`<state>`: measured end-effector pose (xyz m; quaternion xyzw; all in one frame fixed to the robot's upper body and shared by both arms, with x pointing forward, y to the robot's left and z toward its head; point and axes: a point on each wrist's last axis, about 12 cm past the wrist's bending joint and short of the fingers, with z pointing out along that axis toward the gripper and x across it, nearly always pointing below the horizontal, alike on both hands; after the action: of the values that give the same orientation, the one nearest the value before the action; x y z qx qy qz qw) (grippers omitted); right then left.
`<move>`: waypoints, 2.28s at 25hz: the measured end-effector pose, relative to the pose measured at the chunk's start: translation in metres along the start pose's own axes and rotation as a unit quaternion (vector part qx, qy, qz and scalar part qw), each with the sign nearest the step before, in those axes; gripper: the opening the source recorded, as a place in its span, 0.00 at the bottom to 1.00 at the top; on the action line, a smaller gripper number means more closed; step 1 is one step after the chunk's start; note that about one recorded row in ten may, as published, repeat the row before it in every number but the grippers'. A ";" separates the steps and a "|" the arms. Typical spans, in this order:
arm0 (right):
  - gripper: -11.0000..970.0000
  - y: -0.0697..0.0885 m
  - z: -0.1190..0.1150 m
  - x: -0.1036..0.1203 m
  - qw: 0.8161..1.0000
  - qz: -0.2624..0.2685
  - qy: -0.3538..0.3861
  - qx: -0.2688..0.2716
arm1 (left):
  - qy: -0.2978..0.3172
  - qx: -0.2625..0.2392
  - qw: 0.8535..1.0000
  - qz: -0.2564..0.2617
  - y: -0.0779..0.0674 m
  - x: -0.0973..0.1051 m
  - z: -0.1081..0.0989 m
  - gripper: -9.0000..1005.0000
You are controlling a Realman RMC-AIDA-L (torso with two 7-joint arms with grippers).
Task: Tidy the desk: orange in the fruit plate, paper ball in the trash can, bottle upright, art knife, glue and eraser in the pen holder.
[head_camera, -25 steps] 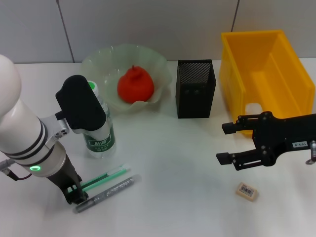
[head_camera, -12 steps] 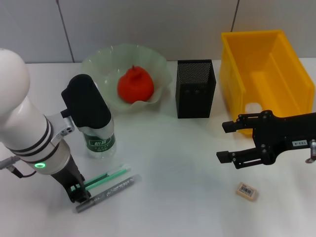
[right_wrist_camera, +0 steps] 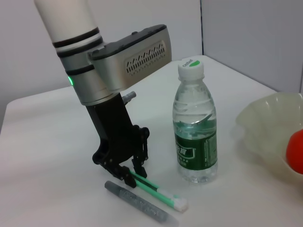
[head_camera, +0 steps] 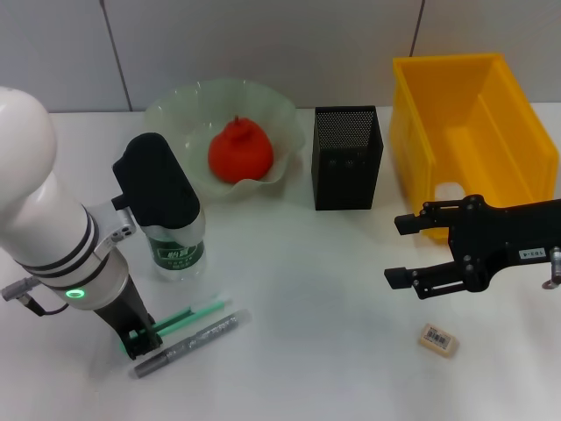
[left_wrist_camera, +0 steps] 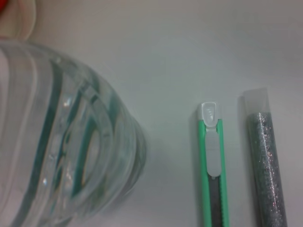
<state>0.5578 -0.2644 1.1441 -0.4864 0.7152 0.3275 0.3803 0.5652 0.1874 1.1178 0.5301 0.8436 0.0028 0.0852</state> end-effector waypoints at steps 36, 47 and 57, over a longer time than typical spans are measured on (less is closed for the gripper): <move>0.81 0.017 -0.082 0.044 0.988 0.111 -0.054 0.087 | -0.481 0.080 0.872 -0.032 -0.008 -0.017 -0.070 0.23; 0.81 0.024 -0.093 0.061 0.985 0.125 -0.052 0.103 | -0.568 0.005 0.815 -0.112 -0.022 -0.085 -0.048 0.25; 0.80 0.024 -0.079 0.062 0.988 0.116 -0.061 0.081 | -0.551 -0.047 0.816 -0.165 -0.011 -0.123 -0.025 0.26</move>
<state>0.5029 -0.3511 1.1323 -0.3473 0.7664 0.3392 0.4206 0.6039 0.0746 1.1584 0.2912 0.7290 -0.2642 0.5603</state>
